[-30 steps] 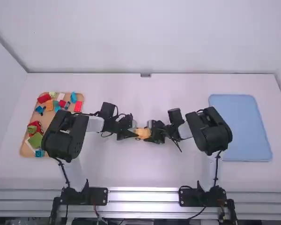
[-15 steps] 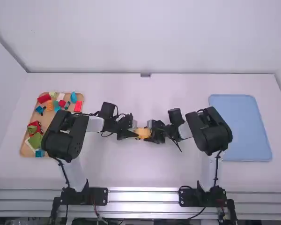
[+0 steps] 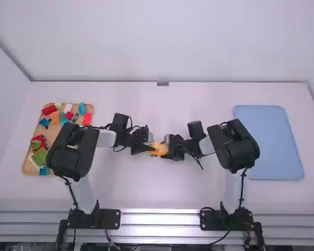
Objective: Assemble lego blocks to make yellow taxi
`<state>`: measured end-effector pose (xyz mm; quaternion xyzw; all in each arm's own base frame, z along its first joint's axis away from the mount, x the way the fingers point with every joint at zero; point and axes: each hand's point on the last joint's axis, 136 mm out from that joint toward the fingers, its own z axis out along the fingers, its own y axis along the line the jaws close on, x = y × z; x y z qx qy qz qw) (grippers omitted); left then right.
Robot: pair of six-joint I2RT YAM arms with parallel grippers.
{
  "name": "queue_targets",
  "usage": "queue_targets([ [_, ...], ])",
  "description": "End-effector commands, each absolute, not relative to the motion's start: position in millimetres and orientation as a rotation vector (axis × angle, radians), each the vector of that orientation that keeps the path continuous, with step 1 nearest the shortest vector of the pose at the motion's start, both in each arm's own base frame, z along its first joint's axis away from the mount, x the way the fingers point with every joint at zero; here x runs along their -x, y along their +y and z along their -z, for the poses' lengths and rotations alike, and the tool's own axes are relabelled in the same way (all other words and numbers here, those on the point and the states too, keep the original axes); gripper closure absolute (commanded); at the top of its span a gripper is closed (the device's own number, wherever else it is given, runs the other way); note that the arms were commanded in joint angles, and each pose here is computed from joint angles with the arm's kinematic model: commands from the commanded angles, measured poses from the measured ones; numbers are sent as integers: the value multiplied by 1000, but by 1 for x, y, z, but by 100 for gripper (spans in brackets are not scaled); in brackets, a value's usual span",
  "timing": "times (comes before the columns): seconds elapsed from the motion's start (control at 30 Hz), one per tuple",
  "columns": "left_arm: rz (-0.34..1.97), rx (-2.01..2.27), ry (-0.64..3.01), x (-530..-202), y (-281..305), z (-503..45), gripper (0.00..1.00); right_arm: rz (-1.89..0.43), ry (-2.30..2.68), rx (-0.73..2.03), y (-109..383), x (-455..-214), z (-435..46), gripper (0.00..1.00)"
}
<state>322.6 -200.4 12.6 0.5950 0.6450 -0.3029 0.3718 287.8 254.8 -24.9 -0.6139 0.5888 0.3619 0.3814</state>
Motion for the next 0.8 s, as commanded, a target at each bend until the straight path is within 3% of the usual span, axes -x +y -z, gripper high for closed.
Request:
queue_targets([
  [0.0,799,-1495,1707,-318,-195,-13,98,-950,1505,1576,256,-281,29,77],
  [0.77,864,-1649,1566,-298,-204,-28,98,-941,1514,1573,256,-283,29,77],
])
